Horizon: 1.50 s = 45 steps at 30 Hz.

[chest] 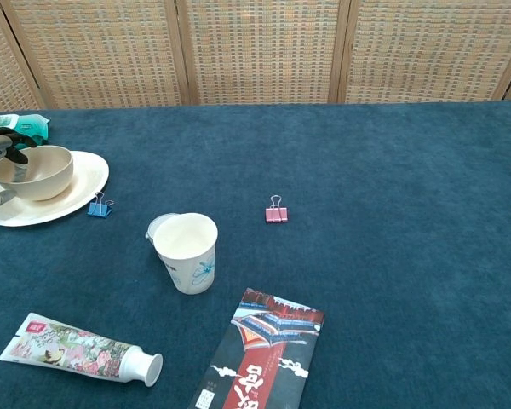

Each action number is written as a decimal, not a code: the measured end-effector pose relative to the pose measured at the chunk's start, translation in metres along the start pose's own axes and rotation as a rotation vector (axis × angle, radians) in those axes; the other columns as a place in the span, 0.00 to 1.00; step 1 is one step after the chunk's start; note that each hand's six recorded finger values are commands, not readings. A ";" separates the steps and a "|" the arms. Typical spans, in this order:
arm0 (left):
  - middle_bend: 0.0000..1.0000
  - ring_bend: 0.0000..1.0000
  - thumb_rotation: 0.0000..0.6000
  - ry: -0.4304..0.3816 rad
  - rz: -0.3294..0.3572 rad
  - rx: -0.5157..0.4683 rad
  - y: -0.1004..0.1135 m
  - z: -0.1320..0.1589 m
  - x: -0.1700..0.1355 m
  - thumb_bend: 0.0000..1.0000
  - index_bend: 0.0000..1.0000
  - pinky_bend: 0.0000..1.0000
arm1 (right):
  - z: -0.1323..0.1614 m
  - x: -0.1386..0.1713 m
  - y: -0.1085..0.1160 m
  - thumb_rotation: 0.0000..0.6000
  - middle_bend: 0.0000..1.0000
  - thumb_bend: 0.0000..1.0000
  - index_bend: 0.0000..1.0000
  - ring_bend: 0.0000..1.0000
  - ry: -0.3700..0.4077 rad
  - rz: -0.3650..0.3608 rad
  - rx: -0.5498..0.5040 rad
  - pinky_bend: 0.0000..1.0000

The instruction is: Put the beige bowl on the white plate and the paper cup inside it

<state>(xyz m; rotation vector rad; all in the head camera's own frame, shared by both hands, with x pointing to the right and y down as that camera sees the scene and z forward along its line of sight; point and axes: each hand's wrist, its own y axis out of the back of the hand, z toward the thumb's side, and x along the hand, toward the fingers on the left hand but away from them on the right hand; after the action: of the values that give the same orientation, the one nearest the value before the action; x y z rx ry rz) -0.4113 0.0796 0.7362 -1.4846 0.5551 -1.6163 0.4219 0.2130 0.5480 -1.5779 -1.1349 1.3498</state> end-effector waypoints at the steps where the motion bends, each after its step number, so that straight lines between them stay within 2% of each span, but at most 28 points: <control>1: 0.07 0.00 1.00 0.000 0.000 0.007 -0.001 0.000 0.000 0.42 0.59 0.11 | 0.000 0.000 0.000 1.00 0.00 0.15 0.00 0.00 -0.001 0.000 -0.001 0.00; 4: 0.01 0.00 1.00 0.005 -0.008 0.014 -0.003 0.000 0.001 0.26 0.43 0.05 | 0.000 0.000 0.000 1.00 0.00 0.15 0.00 0.00 0.002 -0.001 -0.001 0.00; 7: 0.00 0.00 1.00 0.024 -0.010 -0.002 -0.004 -0.004 0.000 0.13 0.28 0.02 | 0.001 0.001 0.000 1.00 0.00 0.15 0.00 0.00 0.004 -0.002 0.000 0.00; 11: 0.00 0.00 1.00 0.025 -0.014 -0.021 -0.001 -0.006 -0.002 0.01 0.19 0.02 | 0.001 0.001 0.001 1.00 0.00 0.15 0.00 0.00 0.004 -0.006 -0.001 0.00; 14: 0.00 0.00 1.00 0.019 -0.009 -0.039 0.005 -0.009 -0.004 0.00 0.16 0.02 | 0.001 0.001 0.001 1.00 0.00 0.15 0.00 0.00 0.005 -0.008 -0.002 0.00; 21: 0.00 0.00 1.00 -0.014 0.049 -0.094 0.037 -0.013 -0.016 0.00 0.16 0.02 | 0.003 0.001 0.001 1.00 0.00 0.15 0.00 0.00 0.009 -0.007 0.001 0.00; 26: 0.00 0.00 1.00 -0.068 0.124 -0.149 0.072 -0.006 -0.030 0.02 0.18 0.03 | 0.004 0.001 0.000 1.00 0.00 0.15 0.00 0.00 0.014 -0.005 0.001 0.00; 30: 0.00 0.00 1.00 -0.148 0.185 -0.185 0.099 0.013 -0.044 0.04 0.21 0.04 | 0.004 0.002 0.000 1.00 0.00 0.15 0.00 0.00 0.014 -0.004 0.001 0.00; 34: 0.00 0.00 1.00 -0.257 0.217 -0.207 0.122 0.044 -0.063 0.06 0.24 0.05 | 0.004 0.002 0.002 1.00 0.00 0.15 0.00 0.00 0.014 -0.008 -0.001 0.00; 39: 0.00 0.00 1.00 -0.373 0.232 -0.199 0.133 0.082 -0.081 0.07 0.28 0.05 | 0.003 0.002 0.003 1.00 0.00 0.15 0.00 0.00 0.011 -0.013 -0.003 0.00; 45: 0.00 0.00 1.00 -0.473 0.202 -0.196 0.121 0.118 -0.092 0.10 0.33 0.05 | 0.000 0.002 0.005 1.00 0.00 0.15 0.00 0.00 -0.003 -0.021 -0.001 0.00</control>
<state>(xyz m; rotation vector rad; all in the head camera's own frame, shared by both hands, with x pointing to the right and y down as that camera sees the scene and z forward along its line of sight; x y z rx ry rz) -0.2697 0.1148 0.6103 -1.8182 0.5793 -1.0297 0.4231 0.2130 0.5434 -1.5614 -1.1513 1.3390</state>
